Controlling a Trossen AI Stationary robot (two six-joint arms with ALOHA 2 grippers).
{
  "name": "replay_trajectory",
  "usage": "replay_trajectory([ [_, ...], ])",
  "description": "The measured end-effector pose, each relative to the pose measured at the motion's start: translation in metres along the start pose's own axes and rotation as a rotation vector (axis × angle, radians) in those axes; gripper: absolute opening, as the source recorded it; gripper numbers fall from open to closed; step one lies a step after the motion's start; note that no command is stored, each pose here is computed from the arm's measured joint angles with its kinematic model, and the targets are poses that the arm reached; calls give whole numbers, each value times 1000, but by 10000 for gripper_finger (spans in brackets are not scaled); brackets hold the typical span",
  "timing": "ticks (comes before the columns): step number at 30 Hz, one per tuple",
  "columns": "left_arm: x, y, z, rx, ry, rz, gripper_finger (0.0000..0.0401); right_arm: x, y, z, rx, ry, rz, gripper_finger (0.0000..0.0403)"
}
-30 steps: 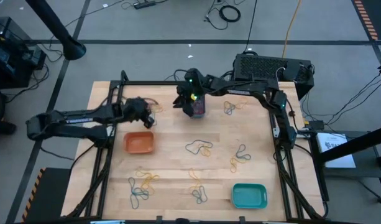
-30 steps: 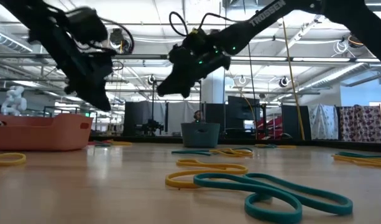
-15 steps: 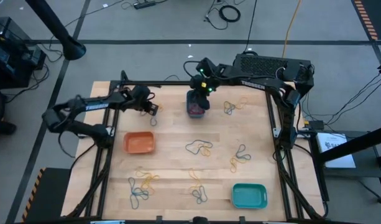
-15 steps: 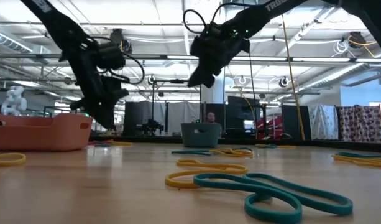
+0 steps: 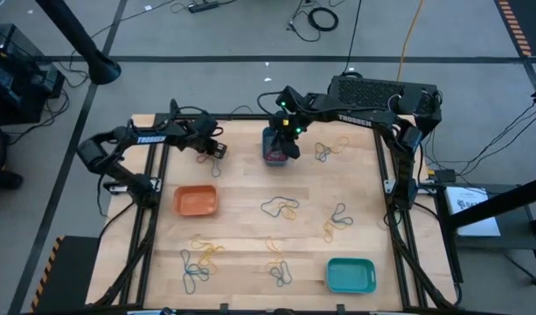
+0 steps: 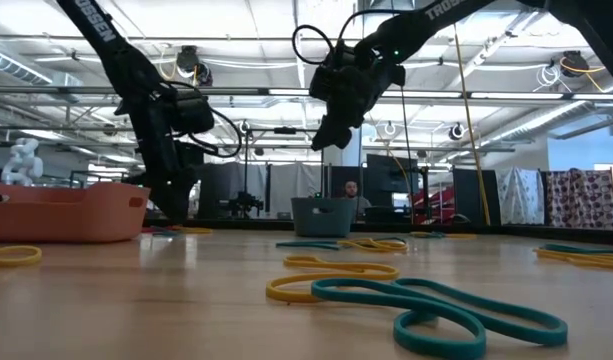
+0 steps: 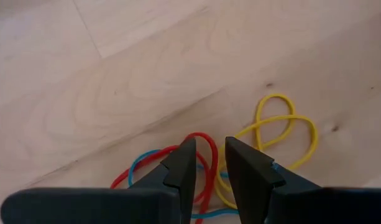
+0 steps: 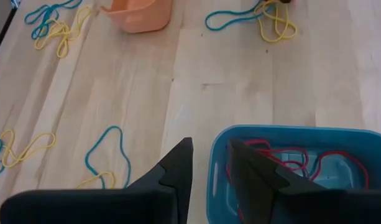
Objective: Sort rubber bands into baskets
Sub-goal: Put the red rubber band into the blue bin
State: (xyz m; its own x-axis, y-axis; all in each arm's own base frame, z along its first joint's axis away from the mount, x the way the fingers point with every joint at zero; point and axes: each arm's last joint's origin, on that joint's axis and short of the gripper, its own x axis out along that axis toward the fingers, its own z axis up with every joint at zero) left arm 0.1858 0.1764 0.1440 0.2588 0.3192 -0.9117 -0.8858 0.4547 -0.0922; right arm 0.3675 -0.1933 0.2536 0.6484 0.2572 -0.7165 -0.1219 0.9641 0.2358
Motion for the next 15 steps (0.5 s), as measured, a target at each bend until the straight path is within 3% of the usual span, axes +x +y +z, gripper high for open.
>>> replay_trajectory([
  [15,9,-2,3,64,-17,-5,91,0,1,-1,16,10,4,96],
])
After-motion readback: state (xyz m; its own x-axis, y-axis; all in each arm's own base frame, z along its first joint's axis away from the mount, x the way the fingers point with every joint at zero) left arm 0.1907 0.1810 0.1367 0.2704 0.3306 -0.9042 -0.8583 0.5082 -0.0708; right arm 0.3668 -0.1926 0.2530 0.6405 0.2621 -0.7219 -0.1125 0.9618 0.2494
